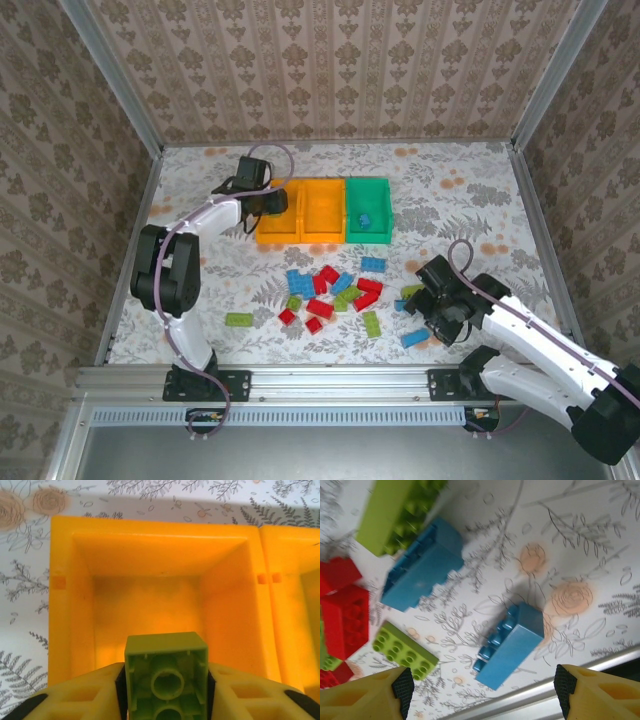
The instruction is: Sort the legos into containers by color
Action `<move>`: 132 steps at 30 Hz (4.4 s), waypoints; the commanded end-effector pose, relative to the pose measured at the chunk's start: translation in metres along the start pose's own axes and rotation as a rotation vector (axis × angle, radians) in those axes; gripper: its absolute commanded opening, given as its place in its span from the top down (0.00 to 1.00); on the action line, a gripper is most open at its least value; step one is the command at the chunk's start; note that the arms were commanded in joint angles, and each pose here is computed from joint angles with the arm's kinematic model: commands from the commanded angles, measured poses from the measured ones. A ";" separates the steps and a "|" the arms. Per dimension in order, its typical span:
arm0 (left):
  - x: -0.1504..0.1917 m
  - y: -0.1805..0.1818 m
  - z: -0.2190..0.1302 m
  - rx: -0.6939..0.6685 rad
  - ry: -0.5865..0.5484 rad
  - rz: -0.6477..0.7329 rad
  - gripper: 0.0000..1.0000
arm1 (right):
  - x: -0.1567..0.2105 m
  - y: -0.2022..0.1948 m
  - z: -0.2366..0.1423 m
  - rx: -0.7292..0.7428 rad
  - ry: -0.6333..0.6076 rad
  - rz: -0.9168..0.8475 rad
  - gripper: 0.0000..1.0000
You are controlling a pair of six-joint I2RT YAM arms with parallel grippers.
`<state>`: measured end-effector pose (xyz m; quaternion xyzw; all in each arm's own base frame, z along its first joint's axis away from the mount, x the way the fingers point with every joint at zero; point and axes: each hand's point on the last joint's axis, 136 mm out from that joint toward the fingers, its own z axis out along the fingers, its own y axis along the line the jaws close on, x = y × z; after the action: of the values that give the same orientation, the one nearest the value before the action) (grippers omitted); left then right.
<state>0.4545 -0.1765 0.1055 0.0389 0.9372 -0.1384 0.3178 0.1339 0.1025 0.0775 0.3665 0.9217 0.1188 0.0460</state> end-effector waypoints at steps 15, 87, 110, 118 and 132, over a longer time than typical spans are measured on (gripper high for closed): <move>-0.010 -0.057 -0.055 0.161 -0.200 0.112 0.00 | 0.028 -0.015 0.035 0.064 0.106 0.057 0.35; 0.249 0.065 -0.178 -0.343 0.276 -0.667 0.00 | -0.170 0.287 0.077 -0.018 -0.340 -0.738 0.50; 0.281 0.038 -0.155 -0.376 0.418 -1.051 0.00 | -0.164 0.287 0.030 -0.135 -0.417 -0.690 0.26; 0.285 0.047 -0.151 -0.442 0.400 -1.082 0.02 | -0.164 0.275 0.018 -0.133 -0.445 -0.684 0.24; 0.302 0.069 -0.142 -0.507 0.368 -1.141 0.14 | -0.168 0.252 0.002 -0.113 -0.519 -0.679 0.21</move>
<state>0.1445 -0.0842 0.0186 -0.4968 0.8654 -0.0625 0.0188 0.4224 0.1750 0.1211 0.0488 0.9503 0.0607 0.3015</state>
